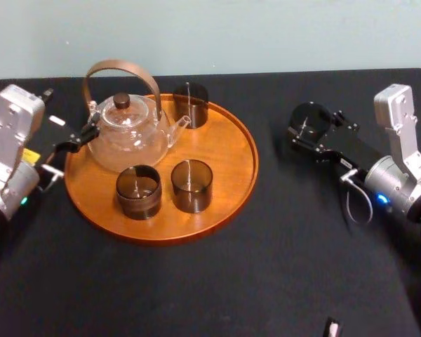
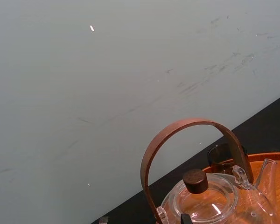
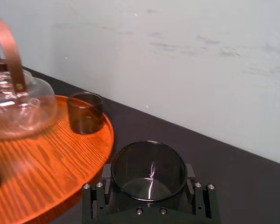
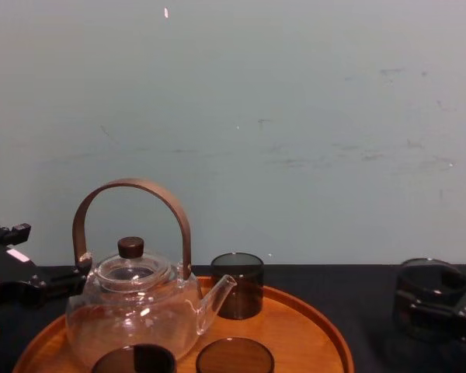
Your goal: Pick up the glass from the table and place it on the tray.
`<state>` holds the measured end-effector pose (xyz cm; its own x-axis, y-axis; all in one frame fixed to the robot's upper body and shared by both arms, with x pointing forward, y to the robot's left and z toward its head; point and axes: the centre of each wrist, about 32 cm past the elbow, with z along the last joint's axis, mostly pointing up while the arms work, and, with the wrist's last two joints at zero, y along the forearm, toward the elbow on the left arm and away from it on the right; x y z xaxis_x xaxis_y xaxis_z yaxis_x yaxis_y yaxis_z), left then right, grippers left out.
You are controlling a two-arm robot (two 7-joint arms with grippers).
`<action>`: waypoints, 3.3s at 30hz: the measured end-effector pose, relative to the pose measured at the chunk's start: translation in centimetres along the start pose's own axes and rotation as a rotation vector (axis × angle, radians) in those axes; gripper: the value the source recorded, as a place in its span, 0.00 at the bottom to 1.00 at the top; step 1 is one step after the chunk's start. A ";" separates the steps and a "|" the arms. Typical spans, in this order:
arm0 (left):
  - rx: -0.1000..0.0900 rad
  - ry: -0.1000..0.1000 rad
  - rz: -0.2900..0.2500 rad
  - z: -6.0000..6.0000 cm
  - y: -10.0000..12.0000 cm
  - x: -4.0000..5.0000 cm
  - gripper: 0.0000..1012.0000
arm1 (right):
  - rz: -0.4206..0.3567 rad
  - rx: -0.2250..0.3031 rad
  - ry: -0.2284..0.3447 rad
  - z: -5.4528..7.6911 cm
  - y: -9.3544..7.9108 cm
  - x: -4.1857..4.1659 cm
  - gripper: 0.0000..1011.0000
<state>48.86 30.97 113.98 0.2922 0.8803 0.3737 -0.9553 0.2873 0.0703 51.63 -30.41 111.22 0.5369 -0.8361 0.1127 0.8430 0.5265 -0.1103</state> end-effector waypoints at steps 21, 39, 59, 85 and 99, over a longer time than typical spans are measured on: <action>0.000 0.000 0.000 0.0 0.0 0.00 0.99 | 0.154 0.046 -0.028 1.9 4.3 -3.47 0.90; 0.000 0.000 0.000 0.0 0.0 0.00 0.99 | 0.236 0.039 -0.024 1.4 8.0 -5.06 0.90; 0.000 0.000 0.000 0.0 0.0 0.00 0.99 | 0.228 -0.008 -0.017 0.0 8.8 -5.11 0.90; 0.000 0.000 0.000 0.0 0.0 0.00 0.99 | 0.232 -0.013 -0.022 -0.2 9.1 -5.14 0.99; 0.000 0.000 0.000 0.0 0.0 0.00 0.99 | 0.237 -0.025 0.006 -0.3 8.6 -5.05 0.99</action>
<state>48.86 30.97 113.98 0.2922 0.8803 0.3738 -0.9553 0.2873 0.0702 56.17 -21.69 109.44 0.7198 -0.6901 0.0753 0.6920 0.7046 -0.1571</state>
